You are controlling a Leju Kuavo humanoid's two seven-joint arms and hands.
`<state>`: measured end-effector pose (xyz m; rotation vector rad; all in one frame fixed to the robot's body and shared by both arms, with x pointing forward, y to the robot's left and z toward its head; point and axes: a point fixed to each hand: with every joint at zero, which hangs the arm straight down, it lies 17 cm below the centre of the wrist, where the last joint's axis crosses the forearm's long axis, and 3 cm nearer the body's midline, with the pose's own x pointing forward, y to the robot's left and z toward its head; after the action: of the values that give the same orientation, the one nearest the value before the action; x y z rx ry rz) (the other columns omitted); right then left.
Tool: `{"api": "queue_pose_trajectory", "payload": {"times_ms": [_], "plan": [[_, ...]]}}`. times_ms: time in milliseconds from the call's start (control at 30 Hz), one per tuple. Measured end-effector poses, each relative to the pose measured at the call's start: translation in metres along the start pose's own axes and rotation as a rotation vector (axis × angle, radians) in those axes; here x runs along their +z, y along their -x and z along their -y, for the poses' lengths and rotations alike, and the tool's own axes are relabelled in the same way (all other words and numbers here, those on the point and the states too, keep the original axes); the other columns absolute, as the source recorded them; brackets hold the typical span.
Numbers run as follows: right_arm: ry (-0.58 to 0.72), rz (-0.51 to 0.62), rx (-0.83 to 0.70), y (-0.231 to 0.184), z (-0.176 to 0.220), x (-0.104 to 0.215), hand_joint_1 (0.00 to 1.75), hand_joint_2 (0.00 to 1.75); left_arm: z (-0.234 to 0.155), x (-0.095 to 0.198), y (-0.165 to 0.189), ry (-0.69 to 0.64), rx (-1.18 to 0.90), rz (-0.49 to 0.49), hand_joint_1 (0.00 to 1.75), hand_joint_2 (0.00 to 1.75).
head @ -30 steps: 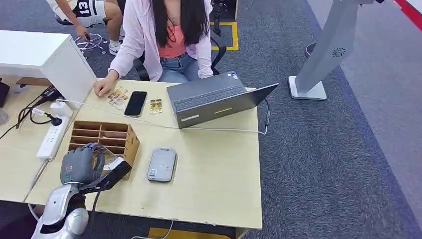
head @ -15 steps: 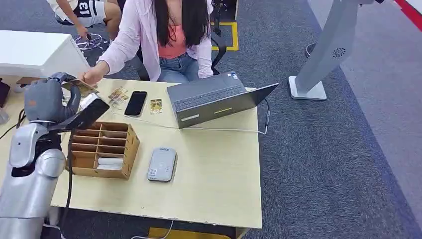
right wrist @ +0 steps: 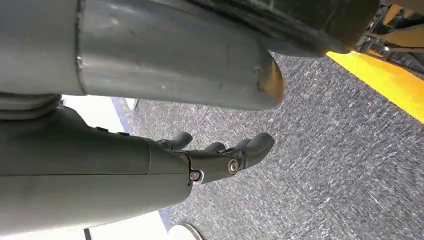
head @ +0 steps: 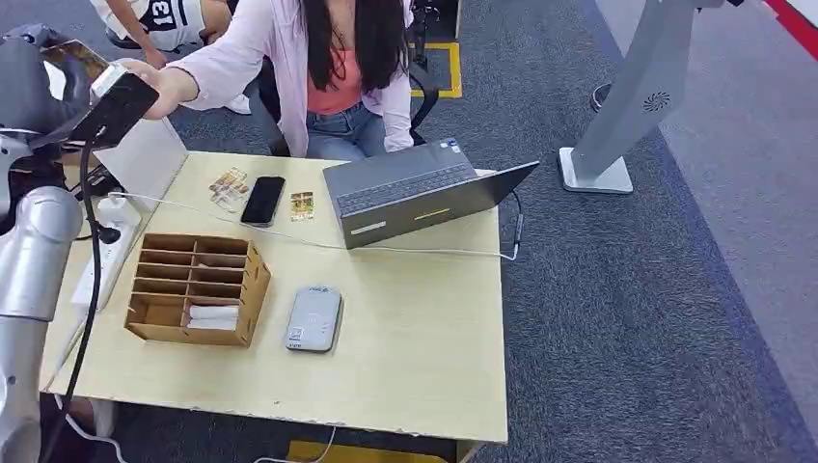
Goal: Pass the card to the sensor for recognition and then transmit it.
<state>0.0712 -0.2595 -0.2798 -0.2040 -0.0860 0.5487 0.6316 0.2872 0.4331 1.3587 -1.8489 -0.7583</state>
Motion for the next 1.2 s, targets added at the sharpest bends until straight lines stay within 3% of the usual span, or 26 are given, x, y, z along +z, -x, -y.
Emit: {"api": "queue_pose_trajectory", "payload": {"times_ms": [533, 567, 800, 867, 933, 1067, 1200], "plan": [[0.000, 0.002, 0.010, 0.000, 0.000, 0.000, 0.00, 0.00, 0.025, 0.003, 0.018, 0.067, -0.036, -0.060, 1.75, 1.75], [-0.001, 0.003, 0.012, 0.000, 0.000, 0.000, 0.00, 0.00, 0.026, 0.002, 0.020, 0.072, -0.040, -0.066, 0.02, 1.75], [-0.002, -0.007, 0.013, 0.002, 0.000, 0.000, 0.00, 0.00, 0.032, 0.006, 0.031, 0.055, -0.056, -0.082, 0.00, 1.75], [-0.002, -0.009, 0.004, 0.002, 0.000, 0.000, 0.00, 0.00, 0.024, 0.007, 0.022, -0.008, -0.008, -0.029, 0.00, 1.75], [-0.003, -0.010, -0.001, 0.002, -0.001, 0.000, 0.00, 0.00, 0.018, 0.022, 0.012, -0.080, 0.026, 0.032, 0.00, 1.75], [-0.005, -0.012, -0.009, 0.002, -0.001, 0.000, 0.00, 0.00, 0.032, 0.056, 0.007, -0.086, 0.074, 0.051, 0.00, 1.75], [-0.006, -0.023, -0.019, 0.005, -0.002, 0.000, 0.00, 0.00, 0.022, 0.083, 0.009, -0.154, 0.141, 0.059, 0.00, 1.75]]}}
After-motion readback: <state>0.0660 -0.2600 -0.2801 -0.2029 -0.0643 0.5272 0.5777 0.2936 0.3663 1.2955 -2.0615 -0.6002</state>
